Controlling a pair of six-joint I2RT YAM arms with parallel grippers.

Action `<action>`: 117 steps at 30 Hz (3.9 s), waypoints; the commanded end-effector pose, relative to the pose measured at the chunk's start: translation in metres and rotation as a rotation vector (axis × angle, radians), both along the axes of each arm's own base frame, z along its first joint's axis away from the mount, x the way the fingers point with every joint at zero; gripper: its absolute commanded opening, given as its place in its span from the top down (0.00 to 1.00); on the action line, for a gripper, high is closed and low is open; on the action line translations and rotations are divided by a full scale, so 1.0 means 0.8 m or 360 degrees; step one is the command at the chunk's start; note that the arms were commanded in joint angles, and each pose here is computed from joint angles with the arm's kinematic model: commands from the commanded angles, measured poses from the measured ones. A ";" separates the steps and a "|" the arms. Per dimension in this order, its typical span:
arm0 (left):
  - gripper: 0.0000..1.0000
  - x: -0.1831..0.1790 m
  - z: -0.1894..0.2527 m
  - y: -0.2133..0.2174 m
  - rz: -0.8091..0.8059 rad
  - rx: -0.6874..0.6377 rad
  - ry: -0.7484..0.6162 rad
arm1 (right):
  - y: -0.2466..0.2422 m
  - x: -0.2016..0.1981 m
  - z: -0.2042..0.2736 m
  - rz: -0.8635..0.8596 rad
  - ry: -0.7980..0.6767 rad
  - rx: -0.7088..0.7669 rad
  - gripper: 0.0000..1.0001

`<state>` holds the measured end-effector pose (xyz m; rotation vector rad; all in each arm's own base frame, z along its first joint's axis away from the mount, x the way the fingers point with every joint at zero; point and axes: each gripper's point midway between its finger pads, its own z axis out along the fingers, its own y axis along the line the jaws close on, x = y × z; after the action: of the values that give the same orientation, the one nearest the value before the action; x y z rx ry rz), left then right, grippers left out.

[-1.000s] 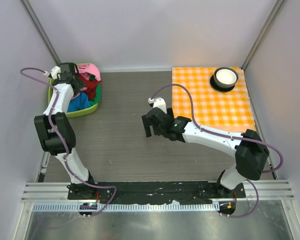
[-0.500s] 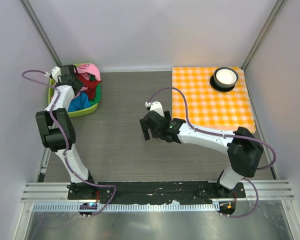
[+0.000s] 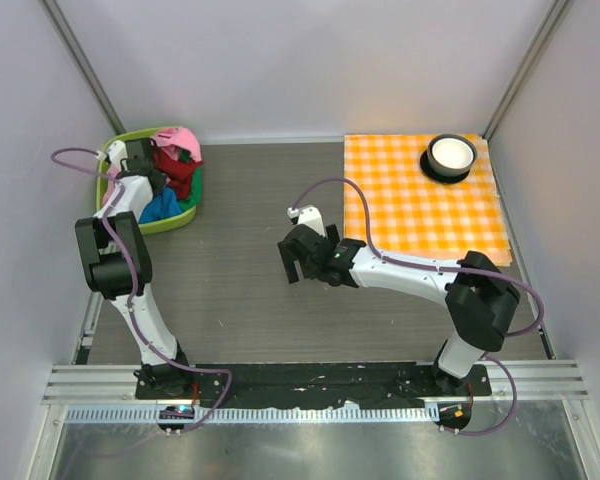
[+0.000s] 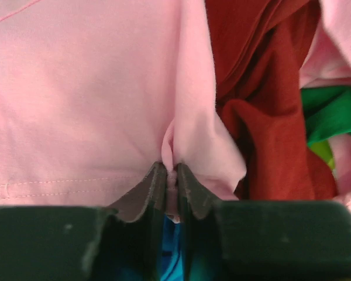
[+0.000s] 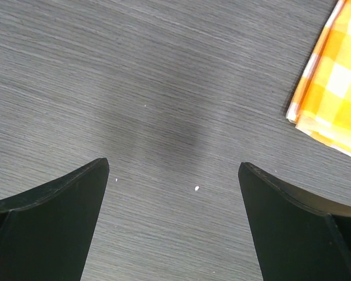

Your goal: Fold and stack the t-shirts

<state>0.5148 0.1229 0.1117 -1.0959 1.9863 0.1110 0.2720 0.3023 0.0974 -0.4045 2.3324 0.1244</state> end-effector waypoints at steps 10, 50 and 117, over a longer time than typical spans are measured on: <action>1.00 -0.084 0.101 -0.018 0.0144 -0.0096 -0.0453 | 0.041 -0.009 0.000 0.0053 -0.0053 0.0040 0.00; 1.00 -0.295 0.099 -0.504 -0.1713 -0.0344 -0.0360 | -0.080 -0.039 0.112 -0.0444 -0.0404 -0.0044 0.00; 0.00 -0.201 0.057 -0.362 -0.0993 -0.0307 -0.0158 | 0.079 0.374 0.029 -0.0188 -0.0070 0.0660 0.00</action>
<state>0.3365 -0.1621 0.1510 -0.4643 2.2512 -0.3803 0.5576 0.3479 0.1202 -0.0522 2.2214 0.3941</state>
